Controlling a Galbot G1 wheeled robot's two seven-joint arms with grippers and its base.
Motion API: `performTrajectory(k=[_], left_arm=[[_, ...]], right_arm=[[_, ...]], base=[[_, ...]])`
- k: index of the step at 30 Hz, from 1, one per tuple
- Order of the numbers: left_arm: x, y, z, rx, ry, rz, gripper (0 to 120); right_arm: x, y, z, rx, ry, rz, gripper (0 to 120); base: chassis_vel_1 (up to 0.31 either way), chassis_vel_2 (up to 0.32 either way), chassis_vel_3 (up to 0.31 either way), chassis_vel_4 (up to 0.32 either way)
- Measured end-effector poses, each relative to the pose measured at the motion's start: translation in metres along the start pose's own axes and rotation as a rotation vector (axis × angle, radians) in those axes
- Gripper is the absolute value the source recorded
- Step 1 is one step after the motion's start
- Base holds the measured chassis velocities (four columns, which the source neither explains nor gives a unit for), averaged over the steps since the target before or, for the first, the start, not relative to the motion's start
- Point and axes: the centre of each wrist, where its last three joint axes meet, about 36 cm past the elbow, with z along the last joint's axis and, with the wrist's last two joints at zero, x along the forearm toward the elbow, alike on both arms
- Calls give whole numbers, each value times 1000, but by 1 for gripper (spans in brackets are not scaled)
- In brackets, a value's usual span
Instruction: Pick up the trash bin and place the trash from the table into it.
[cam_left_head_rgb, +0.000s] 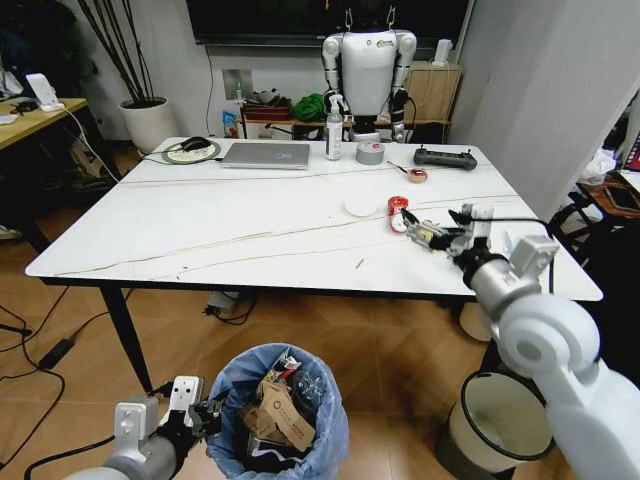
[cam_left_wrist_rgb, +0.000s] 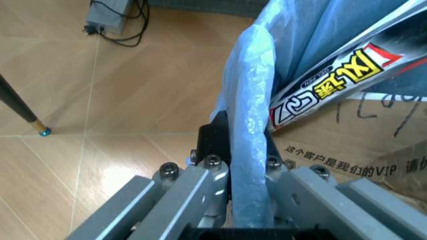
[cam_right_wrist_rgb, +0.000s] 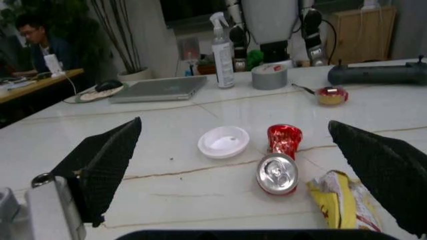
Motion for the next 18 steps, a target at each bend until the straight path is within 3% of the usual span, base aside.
performTrajectory(k=[7,18], left_arm=[[-1,0,-3,-20,-2,12,0],[-1,0,-5,-13,-14,18,0]], right_arm=[[-50,-4,-18,34,45,-4,100],[-116,9,-3,47,208,6,100]], base=[[0,0,0,0],[0,0,0,0]])
